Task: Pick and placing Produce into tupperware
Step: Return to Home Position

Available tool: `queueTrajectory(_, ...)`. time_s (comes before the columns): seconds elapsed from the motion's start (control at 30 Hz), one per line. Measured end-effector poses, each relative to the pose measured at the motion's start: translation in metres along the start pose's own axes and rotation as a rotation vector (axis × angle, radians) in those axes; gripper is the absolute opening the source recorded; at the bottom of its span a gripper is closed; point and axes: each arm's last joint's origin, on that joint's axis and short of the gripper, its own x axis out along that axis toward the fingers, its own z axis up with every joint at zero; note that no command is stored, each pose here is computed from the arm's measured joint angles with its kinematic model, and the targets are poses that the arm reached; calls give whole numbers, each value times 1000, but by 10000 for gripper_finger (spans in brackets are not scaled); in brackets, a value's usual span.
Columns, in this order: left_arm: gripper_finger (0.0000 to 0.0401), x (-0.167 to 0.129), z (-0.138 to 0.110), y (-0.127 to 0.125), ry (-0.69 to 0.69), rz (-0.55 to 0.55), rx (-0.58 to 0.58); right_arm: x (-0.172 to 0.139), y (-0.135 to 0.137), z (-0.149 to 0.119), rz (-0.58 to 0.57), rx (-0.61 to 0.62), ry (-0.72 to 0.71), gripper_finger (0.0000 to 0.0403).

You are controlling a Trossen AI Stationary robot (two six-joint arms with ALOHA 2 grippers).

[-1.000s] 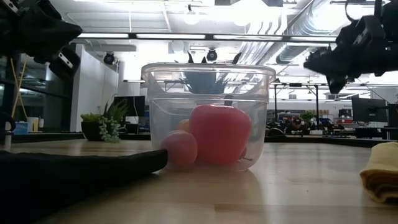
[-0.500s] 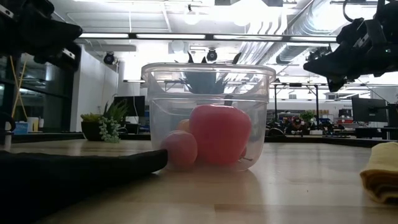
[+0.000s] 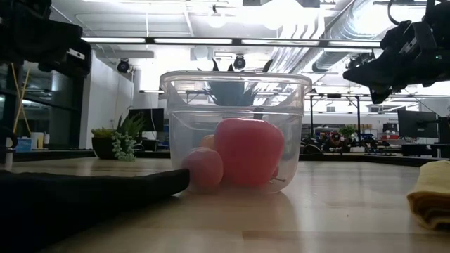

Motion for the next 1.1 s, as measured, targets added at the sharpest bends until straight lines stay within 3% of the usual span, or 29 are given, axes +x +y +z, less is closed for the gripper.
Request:
queueTrajectory(0.47,1,0,-1,-1,7,-33,1,0,0,0,0,0,0,0)
queueTrajectory(0.7,1,0,1,-3,-12,-100,87,0,0,0,0,0,0,0)
queueTrajectory(1.1,1,0,0,-3,-9,-89,52,0,0,0,0,0,1,0)
